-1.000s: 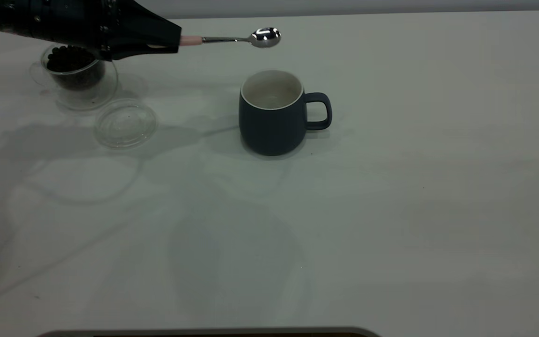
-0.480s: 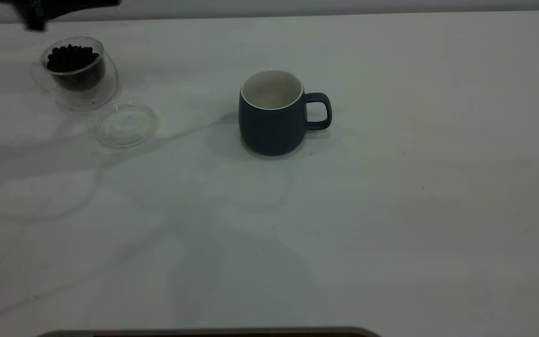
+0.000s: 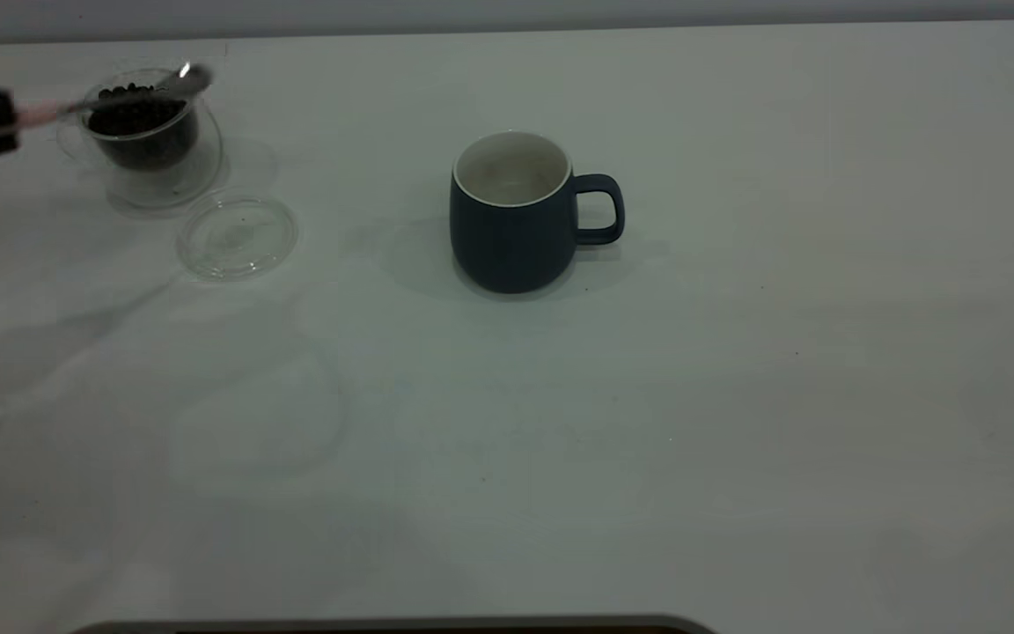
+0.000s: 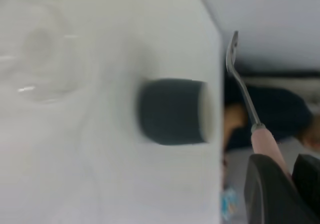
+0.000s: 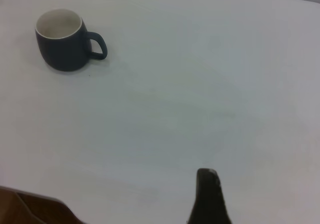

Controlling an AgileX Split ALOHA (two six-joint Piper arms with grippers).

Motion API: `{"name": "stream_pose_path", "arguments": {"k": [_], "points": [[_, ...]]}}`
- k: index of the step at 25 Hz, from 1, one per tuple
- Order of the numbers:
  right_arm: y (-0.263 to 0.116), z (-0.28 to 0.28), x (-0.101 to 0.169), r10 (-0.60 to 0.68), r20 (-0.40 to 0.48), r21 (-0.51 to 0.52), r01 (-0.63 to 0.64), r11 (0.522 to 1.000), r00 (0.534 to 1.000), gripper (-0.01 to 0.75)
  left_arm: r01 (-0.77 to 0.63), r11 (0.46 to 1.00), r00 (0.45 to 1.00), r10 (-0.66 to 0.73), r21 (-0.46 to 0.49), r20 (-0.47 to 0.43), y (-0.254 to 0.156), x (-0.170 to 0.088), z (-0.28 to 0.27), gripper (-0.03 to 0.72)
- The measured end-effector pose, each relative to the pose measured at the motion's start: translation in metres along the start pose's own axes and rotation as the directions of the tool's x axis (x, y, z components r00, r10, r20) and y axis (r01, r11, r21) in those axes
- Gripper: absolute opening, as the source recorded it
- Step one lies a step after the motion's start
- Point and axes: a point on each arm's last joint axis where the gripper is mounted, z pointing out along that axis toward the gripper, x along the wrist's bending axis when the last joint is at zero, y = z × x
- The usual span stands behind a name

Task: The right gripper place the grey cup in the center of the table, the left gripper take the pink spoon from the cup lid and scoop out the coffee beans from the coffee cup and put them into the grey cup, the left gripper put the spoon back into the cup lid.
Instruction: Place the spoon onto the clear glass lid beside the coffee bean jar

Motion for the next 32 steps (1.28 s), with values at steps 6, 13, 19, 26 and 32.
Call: {"name": "stream_pose_path", "arguments": {"k": [6,13,19,26,32], "points": [[0.0,0.0,0.0,0.0,0.0,0.0,0.0,1.0,1.0,0.588,0.021,1.0,0.986,-0.022,-0.01,-0.162,0.0,0.019,-0.006,0.129],[0.0,0.0,0.0,0.0,0.0,0.0,0.0,1.0,1.0,0.588,0.112,0.993,0.98,-0.106,0.028,-0.165,-0.019,0.06,0.011,0.129],[0.0,0.0,0.0,0.0,0.0,0.0,0.0,1.0,1.0,0.587,0.11,0.994,0.991,-0.107,0.027,-0.08,-0.022,0.081,0.023,0.129],[0.0,0.0,0.0,0.0,0.0,0.0,0.0,1.0,1.0,0.587,0.093,0.995,0.996,-0.093,0.019,-0.016,-0.011,0.091,0.03,0.129],[0.0,0.0,0.0,0.0,0.0,0.0,0.0,1.0,1.0,0.587,0.081,0.997,0.997,-0.08,0.011,-0.011,-0.001,0.096,0.038,0.129]]}}
